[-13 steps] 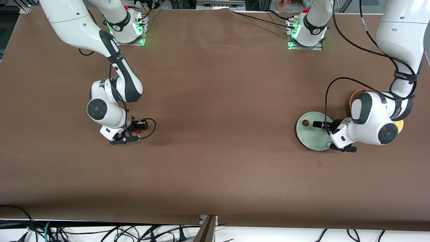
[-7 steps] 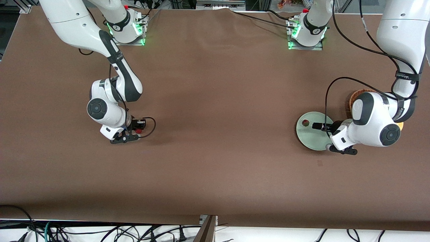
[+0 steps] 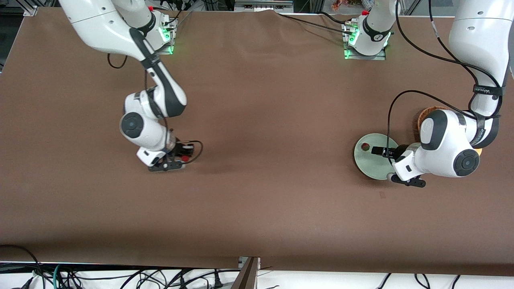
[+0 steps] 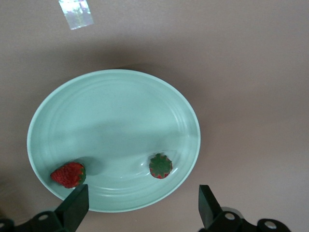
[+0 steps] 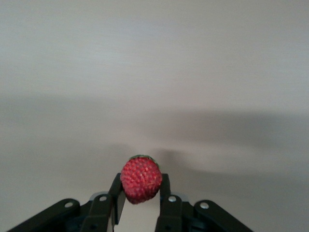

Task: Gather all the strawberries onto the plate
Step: 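Grasp the last strawberry with the right gripper and release it mid-table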

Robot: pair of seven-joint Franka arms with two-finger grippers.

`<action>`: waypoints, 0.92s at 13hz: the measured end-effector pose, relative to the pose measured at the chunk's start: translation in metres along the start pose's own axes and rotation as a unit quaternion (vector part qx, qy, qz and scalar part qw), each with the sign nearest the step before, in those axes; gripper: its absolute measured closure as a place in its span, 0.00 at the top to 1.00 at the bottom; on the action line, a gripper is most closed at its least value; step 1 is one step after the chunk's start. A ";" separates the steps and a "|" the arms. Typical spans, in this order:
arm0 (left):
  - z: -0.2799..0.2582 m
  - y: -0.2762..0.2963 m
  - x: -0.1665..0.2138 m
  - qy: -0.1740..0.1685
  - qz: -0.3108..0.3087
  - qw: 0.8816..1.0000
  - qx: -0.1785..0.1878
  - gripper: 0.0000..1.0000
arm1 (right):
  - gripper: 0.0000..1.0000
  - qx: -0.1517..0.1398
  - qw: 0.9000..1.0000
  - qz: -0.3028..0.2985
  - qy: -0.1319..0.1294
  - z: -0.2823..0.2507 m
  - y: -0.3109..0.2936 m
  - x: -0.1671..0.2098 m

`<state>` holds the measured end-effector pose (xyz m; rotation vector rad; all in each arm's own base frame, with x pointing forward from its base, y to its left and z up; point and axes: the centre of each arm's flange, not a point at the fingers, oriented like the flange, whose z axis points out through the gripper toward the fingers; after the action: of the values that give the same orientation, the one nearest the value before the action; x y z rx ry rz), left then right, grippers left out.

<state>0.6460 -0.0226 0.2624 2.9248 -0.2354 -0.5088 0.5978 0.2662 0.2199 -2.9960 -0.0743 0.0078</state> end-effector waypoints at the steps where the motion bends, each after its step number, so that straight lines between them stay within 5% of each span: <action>1: -0.004 0.002 -0.001 0.000 0.001 1.000 0.001 1.00 | 0.32 0.007 1.000 0.016 0.006 0.002 -0.040 -0.002; 8: -0.023 0.016 -0.004 0.000 0.001 1.000 0.001 1.00 | 0.32 0.055 0.987 0.150 0.017 0.042 -0.251 -0.050; 12: -0.027 0.053 0.001 0.004 -0.054 0.998 -0.015 1.00 | 0.32 0.097 0.976 0.193 0.030 0.070 -0.326 -0.090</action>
<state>0.6492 -0.0711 0.2969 2.9218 -0.0669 -0.5105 0.4909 0.5944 0.1980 -2.7629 0.4855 -0.0301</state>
